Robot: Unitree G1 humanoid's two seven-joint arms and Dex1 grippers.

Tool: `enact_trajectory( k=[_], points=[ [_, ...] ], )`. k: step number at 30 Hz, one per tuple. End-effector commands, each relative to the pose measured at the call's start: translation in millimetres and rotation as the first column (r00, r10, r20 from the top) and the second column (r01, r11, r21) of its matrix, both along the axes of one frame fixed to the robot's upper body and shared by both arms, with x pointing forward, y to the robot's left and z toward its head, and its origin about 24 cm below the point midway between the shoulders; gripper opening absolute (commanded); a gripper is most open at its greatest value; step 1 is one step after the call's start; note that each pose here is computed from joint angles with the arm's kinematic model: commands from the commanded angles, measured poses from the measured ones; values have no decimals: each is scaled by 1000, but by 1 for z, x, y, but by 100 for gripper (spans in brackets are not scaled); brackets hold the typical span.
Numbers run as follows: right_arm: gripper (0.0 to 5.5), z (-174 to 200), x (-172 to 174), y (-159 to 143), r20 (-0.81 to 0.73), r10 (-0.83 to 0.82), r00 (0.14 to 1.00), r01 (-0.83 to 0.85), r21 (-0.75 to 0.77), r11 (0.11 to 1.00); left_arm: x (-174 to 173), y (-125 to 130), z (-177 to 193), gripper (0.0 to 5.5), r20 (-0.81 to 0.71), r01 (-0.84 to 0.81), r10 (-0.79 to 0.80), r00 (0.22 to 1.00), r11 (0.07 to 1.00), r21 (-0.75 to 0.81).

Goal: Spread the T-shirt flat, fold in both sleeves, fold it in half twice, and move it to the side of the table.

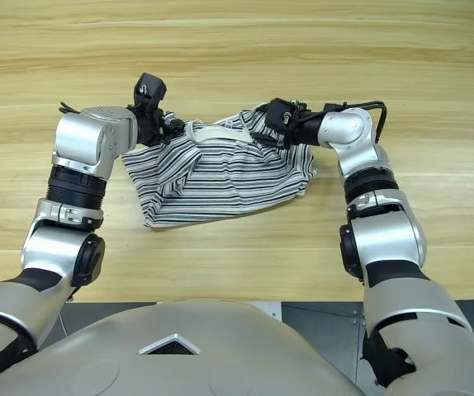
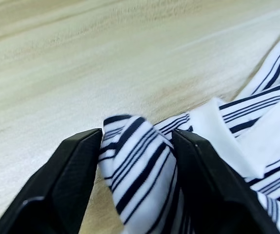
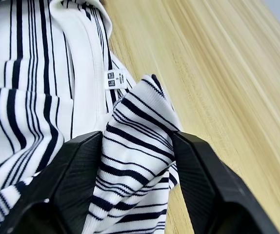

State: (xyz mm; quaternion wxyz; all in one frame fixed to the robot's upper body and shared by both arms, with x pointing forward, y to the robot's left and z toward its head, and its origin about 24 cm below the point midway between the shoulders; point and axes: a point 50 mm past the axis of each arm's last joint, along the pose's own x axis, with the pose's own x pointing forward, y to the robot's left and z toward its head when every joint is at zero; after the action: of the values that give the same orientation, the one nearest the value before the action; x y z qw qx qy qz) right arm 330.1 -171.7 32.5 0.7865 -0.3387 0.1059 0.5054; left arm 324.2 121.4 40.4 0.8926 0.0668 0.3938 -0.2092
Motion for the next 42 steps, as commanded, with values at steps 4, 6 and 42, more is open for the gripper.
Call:
enact_trajectory(
  k=[4,6,42],
  points=[
    [205,1,2,-4,16,-1,1000,1,-47,999,-1,-3,0,238,1,15,-15,1000,1000,6],
    [174,1,2,-4,17,2,1000,-2,-49,999,-1,-3,1,207,3,13,-13,1000,1000,4],
    [10,78,47,-22,186,-249,950,215,187,959,83,60,117,12,548,81,-132,826,990,117]
  ],
)
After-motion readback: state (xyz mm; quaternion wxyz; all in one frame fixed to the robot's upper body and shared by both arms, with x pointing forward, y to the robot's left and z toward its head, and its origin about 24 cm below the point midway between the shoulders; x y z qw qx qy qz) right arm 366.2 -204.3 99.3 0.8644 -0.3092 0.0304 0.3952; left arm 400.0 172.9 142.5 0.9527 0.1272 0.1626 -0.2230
